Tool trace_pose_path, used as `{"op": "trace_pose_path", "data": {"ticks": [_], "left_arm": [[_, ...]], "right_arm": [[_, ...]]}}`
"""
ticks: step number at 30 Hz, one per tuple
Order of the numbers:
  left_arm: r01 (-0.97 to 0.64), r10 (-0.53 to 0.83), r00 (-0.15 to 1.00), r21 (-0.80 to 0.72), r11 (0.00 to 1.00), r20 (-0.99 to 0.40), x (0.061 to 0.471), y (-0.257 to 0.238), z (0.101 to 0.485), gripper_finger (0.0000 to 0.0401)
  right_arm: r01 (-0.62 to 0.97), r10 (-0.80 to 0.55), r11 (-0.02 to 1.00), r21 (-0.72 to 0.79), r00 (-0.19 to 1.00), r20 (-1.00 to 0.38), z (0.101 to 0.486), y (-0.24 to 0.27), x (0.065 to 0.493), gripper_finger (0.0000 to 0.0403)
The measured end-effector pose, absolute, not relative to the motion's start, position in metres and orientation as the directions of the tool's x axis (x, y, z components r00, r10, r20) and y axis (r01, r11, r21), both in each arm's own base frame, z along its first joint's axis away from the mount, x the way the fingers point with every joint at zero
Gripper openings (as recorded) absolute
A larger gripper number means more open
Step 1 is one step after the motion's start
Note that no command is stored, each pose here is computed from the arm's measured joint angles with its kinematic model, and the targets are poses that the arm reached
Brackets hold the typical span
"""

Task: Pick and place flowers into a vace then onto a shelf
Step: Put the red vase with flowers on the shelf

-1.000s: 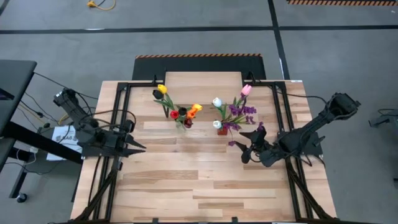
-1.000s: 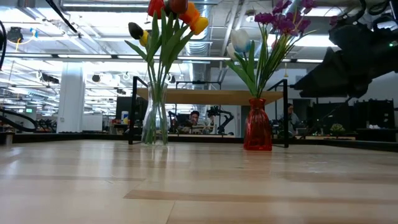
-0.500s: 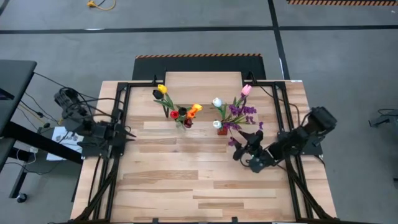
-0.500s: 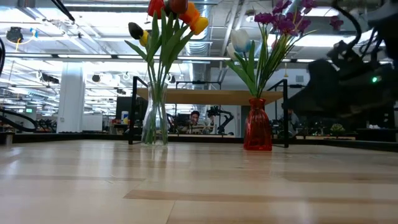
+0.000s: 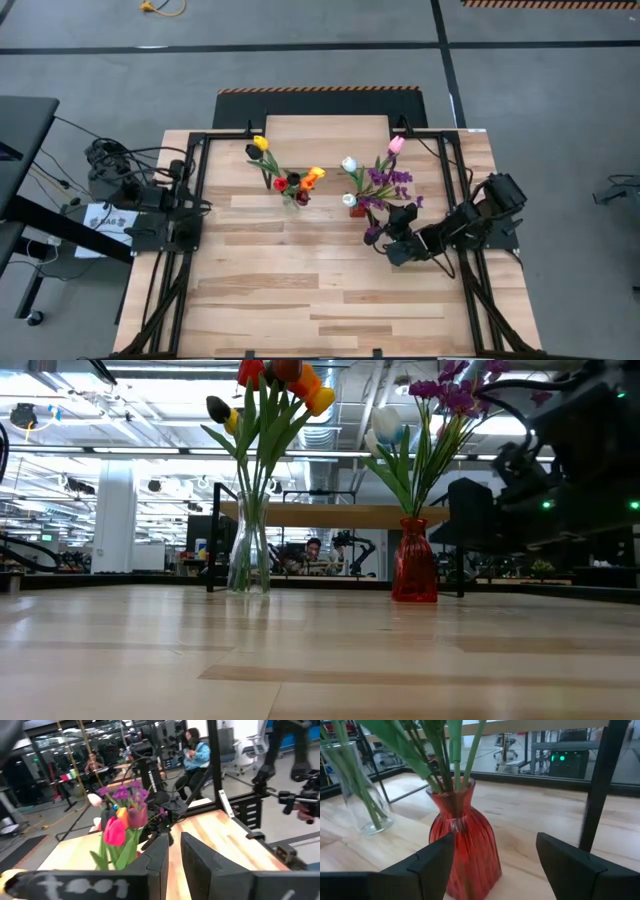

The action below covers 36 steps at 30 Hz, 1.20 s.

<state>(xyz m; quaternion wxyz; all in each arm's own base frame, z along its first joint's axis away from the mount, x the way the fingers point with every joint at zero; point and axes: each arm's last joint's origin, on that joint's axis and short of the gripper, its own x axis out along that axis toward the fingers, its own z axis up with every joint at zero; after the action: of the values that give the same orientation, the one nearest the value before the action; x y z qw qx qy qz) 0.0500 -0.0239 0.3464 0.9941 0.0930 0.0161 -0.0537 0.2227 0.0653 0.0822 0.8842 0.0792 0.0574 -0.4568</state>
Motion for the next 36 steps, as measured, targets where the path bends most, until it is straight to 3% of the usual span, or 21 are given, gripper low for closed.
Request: {"op": "trace_pose_path", "data": {"ticks": [17, 36], "left_arm": [[0.089, -0.078, 0.995, 0.199, 0.976, -0.061, 0.050, -0.023, 0.344, 0.0041], [0.092, -0.080, 0.995, 0.200, 0.975, -0.068, 0.050, -0.023, 0.343, 0.0041]], "right_arm": [[0.765, -0.758, 0.642, -0.049, 0.623, -0.193, 0.097, 0.071, 0.248, 0.0311], [0.801, -0.789, 0.597, -0.044, 0.576, -0.215, 0.096, 0.047, 0.254, 0.0311]]}}
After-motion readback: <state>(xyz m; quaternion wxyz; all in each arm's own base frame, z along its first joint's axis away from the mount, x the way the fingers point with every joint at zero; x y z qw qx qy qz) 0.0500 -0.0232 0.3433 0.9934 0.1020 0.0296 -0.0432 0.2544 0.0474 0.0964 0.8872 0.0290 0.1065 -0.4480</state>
